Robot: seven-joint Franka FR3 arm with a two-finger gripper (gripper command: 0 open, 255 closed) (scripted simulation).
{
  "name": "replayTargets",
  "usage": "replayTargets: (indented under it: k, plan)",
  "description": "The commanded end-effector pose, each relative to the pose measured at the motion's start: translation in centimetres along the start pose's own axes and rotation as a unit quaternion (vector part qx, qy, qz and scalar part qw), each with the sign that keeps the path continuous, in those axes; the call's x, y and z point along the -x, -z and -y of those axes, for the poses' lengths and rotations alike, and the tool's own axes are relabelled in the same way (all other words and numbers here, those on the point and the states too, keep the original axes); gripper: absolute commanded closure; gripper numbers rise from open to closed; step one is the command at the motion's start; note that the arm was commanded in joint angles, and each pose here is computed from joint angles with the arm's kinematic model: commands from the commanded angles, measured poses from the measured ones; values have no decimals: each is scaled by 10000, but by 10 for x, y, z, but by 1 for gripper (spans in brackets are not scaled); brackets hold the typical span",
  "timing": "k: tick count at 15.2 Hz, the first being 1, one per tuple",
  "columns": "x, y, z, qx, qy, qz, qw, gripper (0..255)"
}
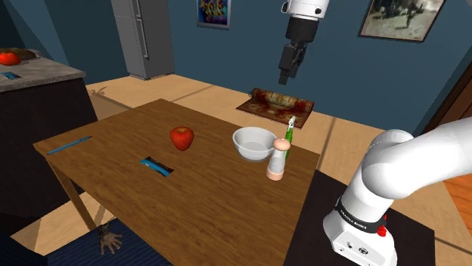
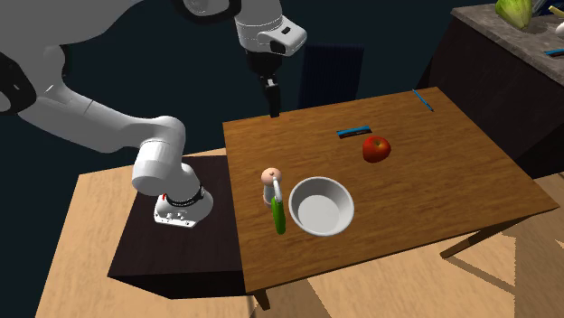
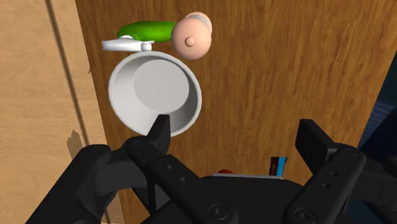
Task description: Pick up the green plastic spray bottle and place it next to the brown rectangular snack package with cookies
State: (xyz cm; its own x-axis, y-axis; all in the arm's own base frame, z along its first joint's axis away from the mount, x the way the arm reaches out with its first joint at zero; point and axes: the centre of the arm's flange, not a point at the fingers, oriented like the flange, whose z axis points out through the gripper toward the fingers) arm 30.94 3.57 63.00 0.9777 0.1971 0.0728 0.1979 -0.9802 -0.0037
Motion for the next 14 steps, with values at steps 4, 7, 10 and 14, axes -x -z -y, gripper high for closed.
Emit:
replayTargets:
  k: [4, 7, 10, 14]
  plan:
    - [9, -39, 1, 312, -1032, -248, 9939, 0]
    - [17, -78, 2, 621, -2051, -492, 9755, 0]
    - [22, -118, 1, 922, -3045, -731, 9452, 0]
    - [26, -171, -2, 1305, -4310, -1035, 8868, 0]
